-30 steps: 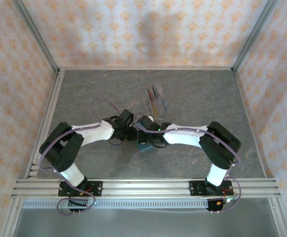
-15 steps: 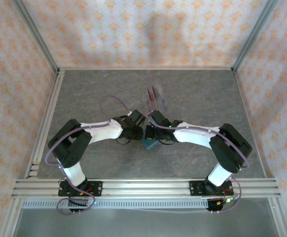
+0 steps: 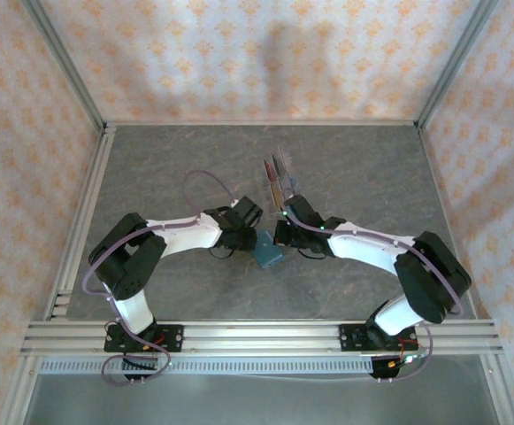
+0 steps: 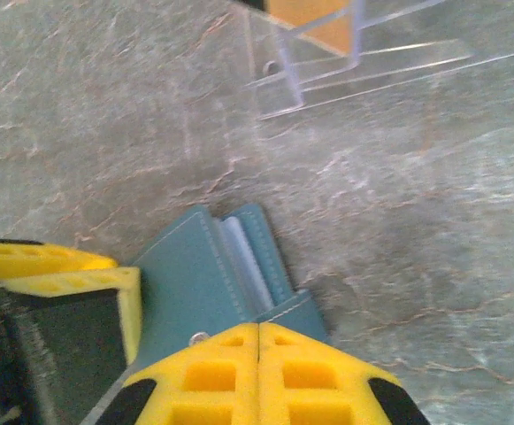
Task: Put the credit cards into the card holder
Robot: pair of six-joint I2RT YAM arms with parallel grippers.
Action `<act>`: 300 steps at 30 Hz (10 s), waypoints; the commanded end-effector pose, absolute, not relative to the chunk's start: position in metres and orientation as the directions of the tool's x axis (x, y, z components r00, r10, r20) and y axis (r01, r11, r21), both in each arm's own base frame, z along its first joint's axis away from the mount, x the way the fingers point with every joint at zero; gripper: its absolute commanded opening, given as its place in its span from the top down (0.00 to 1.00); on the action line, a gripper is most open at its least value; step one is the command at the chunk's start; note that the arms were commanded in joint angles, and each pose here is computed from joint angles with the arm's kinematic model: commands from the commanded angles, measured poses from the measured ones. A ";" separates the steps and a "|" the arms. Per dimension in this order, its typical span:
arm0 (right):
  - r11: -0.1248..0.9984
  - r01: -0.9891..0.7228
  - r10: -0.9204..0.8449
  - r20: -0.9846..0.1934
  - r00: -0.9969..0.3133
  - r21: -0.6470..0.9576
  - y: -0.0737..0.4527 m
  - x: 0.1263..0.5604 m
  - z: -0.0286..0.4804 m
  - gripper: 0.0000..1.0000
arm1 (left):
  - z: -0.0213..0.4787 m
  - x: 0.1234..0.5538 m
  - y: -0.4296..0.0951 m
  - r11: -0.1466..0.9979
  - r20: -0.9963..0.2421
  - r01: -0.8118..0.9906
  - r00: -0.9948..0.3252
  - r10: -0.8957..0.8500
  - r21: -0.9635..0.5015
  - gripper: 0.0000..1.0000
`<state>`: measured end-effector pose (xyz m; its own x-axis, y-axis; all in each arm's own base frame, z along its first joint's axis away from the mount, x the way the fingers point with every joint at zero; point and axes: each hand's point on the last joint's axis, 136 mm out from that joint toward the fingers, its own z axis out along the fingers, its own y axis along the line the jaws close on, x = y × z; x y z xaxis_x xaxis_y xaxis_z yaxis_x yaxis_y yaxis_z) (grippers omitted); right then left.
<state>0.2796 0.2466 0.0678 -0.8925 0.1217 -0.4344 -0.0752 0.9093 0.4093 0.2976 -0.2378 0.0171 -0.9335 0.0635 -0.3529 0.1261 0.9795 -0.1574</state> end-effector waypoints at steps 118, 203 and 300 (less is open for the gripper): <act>0.929 -0.229 -0.113 -0.366 -0.924 0.292 0.286 0.260 0.042 0.52 | -0.025 0.264 -0.236 0.971 -0.200 0.169 -0.971 0.135 -0.167 0.74; 0.844 -0.299 -0.084 -0.441 -0.894 0.446 0.303 0.242 0.092 0.74 | -0.018 0.260 -0.311 0.811 -0.122 0.064 -0.993 -0.009 -0.582 0.76; 0.746 -0.299 -0.048 -0.400 -0.915 0.595 0.344 0.242 0.089 0.40 | -0.005 0.252 -0.292 0.802 -0.042 -0.080 -0.991 -0.130 -0.592 0.61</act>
<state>0.2424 0.2897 0.0782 -0.9351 -0.0358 -0.3525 -0.2030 0.8696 0.4501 0.2997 -0.2726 0.0211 -0.9604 -0.1841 -0.2093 -0.0277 0.8103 -0.5854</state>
